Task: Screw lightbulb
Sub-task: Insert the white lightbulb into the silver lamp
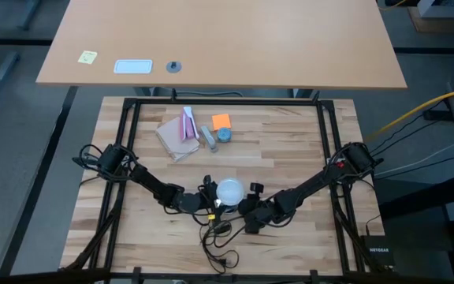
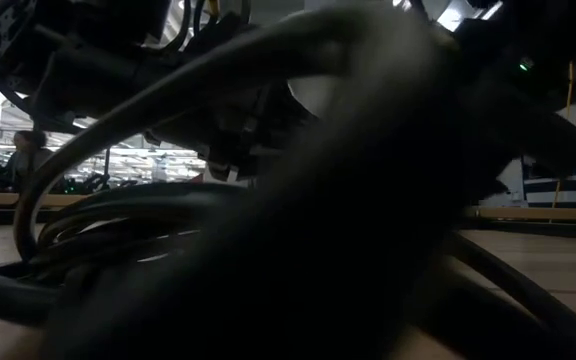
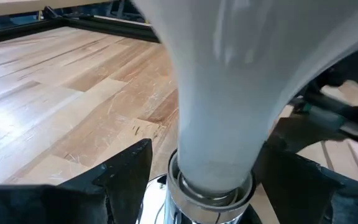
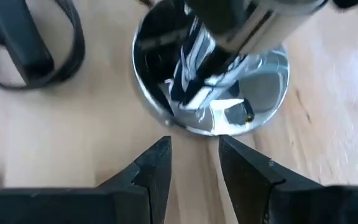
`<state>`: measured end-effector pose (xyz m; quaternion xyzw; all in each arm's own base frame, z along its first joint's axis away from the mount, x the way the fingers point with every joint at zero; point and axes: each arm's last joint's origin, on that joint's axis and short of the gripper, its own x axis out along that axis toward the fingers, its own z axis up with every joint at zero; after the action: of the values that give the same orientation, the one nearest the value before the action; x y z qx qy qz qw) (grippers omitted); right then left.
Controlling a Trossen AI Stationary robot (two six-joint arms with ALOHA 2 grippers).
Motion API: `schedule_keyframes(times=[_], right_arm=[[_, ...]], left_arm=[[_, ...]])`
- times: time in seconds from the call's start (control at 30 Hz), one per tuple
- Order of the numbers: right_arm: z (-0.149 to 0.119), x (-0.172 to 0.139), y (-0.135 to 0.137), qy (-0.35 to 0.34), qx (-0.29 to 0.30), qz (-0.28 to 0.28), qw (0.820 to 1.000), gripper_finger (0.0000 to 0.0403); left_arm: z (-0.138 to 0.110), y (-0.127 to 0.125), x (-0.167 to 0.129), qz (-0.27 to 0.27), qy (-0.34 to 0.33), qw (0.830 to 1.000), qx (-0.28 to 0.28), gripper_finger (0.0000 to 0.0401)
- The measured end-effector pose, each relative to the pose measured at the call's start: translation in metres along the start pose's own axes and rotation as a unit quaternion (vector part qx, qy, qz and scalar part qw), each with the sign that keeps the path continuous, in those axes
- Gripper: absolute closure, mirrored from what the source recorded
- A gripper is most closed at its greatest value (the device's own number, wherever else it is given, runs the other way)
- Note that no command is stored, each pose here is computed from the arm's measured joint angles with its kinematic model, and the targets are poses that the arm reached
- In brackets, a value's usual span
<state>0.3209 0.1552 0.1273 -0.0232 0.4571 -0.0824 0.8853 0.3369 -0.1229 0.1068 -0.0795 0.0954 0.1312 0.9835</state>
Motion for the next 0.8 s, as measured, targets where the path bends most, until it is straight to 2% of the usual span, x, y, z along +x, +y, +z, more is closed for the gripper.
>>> schedule_keyframes(times=[0.43, 0.57, 0.8], right_arm=[[-0.008, -0.006, -0.006, 0.058, -0.017, -0.003, 0.998, 0.0265], [0.003, -0.031, -0.013, 0.054, -0.014, -0.006, 0.998, 0.0265], [0.013, -0.085, -0.038, 0.058, -0.034, -0.054, 0.996, 0.0265]], left_arm=[[0.001, -0.002, -0.001, -0.003, -0.005, 1.000, -0.010, 0.0127], [0.009, -0.002, -0.003, -0.006, -0.011, 1.000, -0.016, 0.0127], [0.024, -0.006, -0.011, -0.009, -0.006, 1.000, 0.012, 0.0127]])
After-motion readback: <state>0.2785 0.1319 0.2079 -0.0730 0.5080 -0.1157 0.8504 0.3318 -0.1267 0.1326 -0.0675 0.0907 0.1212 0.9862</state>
